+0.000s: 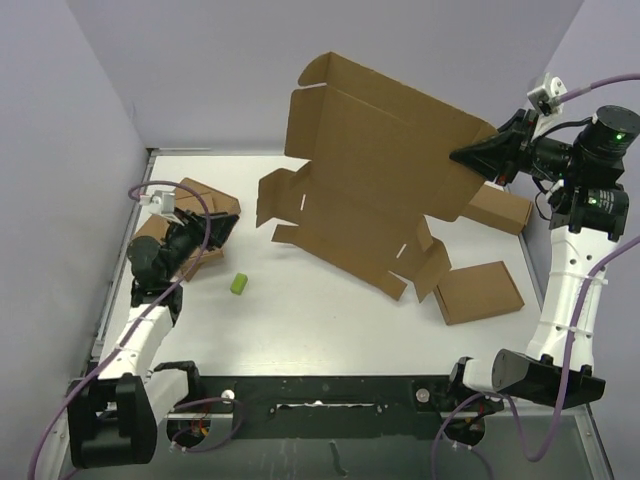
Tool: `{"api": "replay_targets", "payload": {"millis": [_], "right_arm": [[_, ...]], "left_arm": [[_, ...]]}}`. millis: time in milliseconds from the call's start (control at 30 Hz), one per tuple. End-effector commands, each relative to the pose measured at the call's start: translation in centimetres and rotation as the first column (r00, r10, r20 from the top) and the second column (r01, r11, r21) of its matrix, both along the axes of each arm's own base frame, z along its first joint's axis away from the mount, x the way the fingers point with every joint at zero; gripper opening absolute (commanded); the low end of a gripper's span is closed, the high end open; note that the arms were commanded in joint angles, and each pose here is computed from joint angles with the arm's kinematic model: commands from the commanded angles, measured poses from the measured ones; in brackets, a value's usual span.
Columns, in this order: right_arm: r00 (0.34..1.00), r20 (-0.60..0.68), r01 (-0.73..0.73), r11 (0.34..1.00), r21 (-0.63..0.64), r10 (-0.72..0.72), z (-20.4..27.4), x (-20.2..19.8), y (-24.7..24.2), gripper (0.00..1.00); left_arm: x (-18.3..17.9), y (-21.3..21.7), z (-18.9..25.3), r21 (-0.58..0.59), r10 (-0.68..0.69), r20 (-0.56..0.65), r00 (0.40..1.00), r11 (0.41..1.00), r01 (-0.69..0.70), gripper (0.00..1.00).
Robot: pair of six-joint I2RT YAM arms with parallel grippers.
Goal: Fold the paper box
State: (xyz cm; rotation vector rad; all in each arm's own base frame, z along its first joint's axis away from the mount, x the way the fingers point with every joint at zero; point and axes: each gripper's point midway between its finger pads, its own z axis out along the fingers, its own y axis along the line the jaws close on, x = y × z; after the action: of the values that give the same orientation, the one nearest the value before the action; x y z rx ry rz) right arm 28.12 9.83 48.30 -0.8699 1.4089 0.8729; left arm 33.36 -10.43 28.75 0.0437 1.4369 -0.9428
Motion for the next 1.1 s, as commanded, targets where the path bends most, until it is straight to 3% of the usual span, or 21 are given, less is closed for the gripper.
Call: {"api": "replay_targets", "payload": {"millis": [0,167,300,500,700,933,1067], "right_arm": [[0.998,-0.004,0.061,0.998,0.013,-0.061,0.3,1.3,-0.6,0.0],[0.997,-0.04,0.066,0.997,0.033,-0.065,-0.4,1.7,-0.6,0.0],[0.996,-0.055,0.077,0.997,0.031,-0.075,-0.9,1.8,-0.7,0.0],[0.992,-0.087,0.091,0.995,0.037,-0.087,-1.7,2.5,-0.9,0.0],[0.991,-0.108,0.084,0.995,0.047,-0.079,-2.0,2.8,-0.9,0.0],[0.99,-0.117,0.087,0.995,0.049,-0.08,-2.4,3.1,-0.9,0.0],[0.988,-0.121,0.098,0.994,0.046,-0.092,-2.6,3.4,-1.1,0.0]], "left_arm": [[-0.8,-1.0,-7.0,0.057,0.07,-0.224,0.972,0.997,-0.058,0.41],[-1.3,-5.7,-11.6,0.219,0.055,-0.241,0.969,0.976,-0.001,0.42],[0.1,-7.5,-13.1,0.329,0.053,-0.171,0.984,0.944,0.006,0.44],[3.1,-9.4,-14.7,0.368,0.001,-0.198,0.98,0.927,0.073,0.6],[6.0,-11.0,-14.6,0.382,-0.046,-0.097,0.994,0.921,0.08,0.72],[9.0,-12.3,-15.8,0.392,-0.073,-0.048,0.996,0.916,0.086,0.73],[9.4,-12.7,-16.5,0.393,-0.093,-0.072,0.993,0.913,0.114,0.61]]}}
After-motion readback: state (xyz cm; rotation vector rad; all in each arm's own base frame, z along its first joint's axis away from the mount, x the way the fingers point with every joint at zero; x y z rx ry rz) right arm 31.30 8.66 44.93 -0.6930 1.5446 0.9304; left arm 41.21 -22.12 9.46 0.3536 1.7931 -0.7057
